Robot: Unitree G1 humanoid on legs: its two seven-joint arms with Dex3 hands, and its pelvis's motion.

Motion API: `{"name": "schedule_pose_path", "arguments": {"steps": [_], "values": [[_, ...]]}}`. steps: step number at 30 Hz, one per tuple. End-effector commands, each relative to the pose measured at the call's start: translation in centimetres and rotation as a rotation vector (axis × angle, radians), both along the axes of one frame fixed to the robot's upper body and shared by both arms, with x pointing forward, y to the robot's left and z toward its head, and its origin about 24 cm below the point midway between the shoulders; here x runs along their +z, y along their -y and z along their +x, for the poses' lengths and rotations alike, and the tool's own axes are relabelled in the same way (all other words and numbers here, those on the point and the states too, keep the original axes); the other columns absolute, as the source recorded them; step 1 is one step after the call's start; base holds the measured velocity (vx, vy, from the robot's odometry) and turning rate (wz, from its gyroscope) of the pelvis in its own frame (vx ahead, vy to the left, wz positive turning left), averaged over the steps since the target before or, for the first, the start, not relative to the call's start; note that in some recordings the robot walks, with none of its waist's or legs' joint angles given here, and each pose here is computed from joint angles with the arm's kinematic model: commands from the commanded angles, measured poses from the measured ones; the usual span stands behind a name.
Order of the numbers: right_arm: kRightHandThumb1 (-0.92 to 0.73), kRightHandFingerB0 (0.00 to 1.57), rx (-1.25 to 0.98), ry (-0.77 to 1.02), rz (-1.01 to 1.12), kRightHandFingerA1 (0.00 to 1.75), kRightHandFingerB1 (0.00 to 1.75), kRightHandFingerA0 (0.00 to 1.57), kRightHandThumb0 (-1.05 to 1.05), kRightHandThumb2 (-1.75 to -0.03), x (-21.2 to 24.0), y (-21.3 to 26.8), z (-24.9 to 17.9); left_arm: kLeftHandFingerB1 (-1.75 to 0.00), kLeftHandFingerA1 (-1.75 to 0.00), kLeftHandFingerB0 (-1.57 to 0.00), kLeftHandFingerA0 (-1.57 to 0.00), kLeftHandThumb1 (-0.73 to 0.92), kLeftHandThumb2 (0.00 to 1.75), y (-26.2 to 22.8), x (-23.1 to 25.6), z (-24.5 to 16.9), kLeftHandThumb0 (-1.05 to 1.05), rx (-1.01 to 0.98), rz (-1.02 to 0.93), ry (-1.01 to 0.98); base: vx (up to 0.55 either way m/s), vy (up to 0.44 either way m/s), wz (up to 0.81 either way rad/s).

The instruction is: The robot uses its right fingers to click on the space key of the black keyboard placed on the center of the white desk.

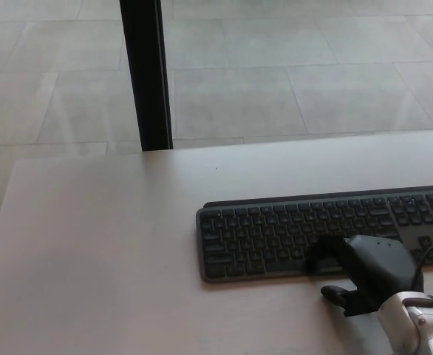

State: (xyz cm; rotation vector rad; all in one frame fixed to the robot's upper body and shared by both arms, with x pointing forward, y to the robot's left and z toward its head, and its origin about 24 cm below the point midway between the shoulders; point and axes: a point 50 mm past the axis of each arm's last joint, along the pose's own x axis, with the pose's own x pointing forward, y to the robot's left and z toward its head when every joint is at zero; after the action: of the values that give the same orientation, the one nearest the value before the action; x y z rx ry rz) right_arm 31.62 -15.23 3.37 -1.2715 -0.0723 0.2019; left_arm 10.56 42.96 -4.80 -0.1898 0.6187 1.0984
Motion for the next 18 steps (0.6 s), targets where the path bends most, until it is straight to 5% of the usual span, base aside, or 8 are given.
{"name": "schedule_pose_path", "arguments": {"steps": [1, 18], "values": [[-0.58, 0.65, 0.024, -0.080, -0.128, 1.50, 0.48, 0.90, -0.34, -0.65, -1.9, 0.7, -1.2, -0.55, -0.70, -0.61, -0.75, 0.74, 0.62, -0.7, 0.9, 0.3, -0.56, 0.001, 0.043, 0.020, 0.00, 0.000, 0.00], [-0.58, 0.64, 0.087, -0.107, -0.337, 1.52, 0.48, 0.84, -0.34, -0.64, -3.4, 2.2, -1.7, -0.55, -0.68, -0.61, -0.72, 0.77, 0.63, -0.6, 1.0, 0.6, -0.55, -0.005, 0.045, 0.026, 0.00, 0.000, 0.00]]}}
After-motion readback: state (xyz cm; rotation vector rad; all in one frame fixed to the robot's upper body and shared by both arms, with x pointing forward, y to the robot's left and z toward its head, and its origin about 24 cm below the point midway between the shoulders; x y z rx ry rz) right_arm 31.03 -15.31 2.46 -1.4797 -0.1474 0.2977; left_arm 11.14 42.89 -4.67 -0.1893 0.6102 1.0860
